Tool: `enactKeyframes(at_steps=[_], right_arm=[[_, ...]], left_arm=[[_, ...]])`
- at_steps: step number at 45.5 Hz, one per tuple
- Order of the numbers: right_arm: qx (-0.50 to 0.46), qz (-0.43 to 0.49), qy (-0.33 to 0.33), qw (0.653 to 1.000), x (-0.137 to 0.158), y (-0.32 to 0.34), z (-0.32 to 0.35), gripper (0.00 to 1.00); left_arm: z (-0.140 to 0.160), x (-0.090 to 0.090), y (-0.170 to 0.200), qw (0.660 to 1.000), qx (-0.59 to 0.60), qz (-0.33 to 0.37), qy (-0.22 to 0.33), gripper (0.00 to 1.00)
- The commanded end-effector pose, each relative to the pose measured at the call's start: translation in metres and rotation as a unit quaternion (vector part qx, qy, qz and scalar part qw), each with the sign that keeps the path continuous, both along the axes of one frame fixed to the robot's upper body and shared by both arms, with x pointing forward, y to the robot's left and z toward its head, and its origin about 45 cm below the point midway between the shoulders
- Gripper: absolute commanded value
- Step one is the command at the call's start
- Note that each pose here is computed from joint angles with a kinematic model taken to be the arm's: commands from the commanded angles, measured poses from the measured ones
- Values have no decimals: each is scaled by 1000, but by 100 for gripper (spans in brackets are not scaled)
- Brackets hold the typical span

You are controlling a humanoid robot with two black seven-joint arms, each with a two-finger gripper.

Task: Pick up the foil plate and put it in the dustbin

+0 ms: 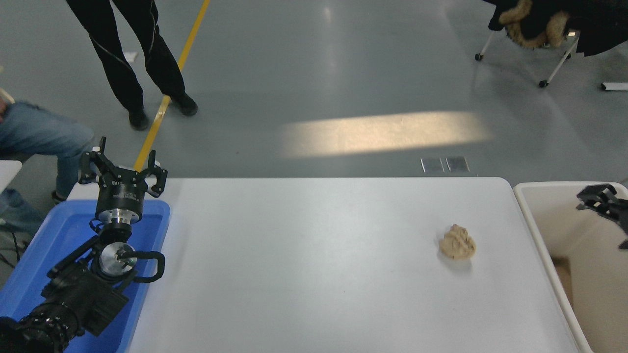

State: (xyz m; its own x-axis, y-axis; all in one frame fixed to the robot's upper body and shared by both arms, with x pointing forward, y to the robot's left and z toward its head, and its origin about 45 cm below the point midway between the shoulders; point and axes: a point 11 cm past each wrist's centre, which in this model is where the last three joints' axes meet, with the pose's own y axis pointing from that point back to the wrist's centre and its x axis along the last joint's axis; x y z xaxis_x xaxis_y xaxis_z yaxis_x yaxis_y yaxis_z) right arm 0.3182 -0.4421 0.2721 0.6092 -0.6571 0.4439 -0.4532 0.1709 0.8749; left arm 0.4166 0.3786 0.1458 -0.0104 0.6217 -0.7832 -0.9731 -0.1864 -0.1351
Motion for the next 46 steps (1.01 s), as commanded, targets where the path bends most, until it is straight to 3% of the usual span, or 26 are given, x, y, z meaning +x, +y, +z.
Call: enactKeyframes(at_steps=[1,15,24,46], right_arm=[[36,129,-3,991,-1,86,95,100],[79,296,58,950,-11,192,178,100],[96,272,121,950,-20,217,171,100],[90,215,186,955,-22,245,121,100]], left_arm=[[0,0,0,1000,-1,0,0,99],[0,0,0,1000,-1,1,0,99],[0,0,1,1000,-1,2,0,99],[0,0,1,1000,-1,2,0,99]])
